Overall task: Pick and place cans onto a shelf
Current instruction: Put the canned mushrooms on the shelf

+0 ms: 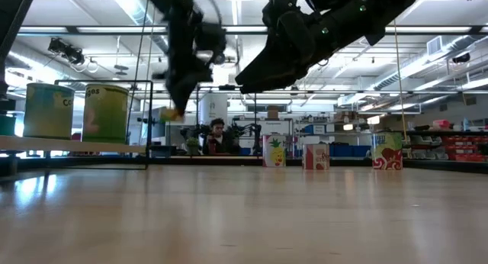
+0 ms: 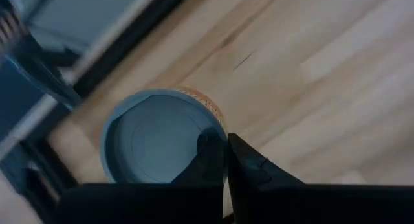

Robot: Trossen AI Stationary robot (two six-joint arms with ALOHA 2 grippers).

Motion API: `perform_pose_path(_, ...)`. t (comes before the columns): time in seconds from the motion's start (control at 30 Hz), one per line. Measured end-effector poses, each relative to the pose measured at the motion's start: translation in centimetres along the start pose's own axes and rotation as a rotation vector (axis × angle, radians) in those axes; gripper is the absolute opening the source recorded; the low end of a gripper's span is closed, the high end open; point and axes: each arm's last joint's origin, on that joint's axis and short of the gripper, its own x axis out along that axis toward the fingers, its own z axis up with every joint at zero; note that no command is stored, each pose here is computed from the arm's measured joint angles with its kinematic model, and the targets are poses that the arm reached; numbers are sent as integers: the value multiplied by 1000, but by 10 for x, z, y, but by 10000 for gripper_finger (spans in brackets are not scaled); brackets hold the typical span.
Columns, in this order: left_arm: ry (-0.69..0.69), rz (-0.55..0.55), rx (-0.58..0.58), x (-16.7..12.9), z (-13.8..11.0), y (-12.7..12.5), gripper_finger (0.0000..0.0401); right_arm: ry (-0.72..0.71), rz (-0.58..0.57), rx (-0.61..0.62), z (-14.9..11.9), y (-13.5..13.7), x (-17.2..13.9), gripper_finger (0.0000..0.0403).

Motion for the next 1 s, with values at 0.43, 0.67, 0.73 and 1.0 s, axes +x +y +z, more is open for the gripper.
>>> perform_pose_path(0.43, -337, -103, 151, -166, -21, -66, 6, -42, -204, -133, 5, 6, -3, 348)
perform_pose_path(0.67, -439, -78, 323, -202, -90, -121, 6, -29, -196, -201, 4, 20, -6, 348)
perform_pose_path(0.73, -435, -110, 363, -210, -108, -130, 6, -21, -203, -199, 3, 18, -6, 348)
perform_pose_path(1.0, -319, -205, 371, -219, -178, -156, 6, -9, -199, -151, 2, 14, -5, 348)
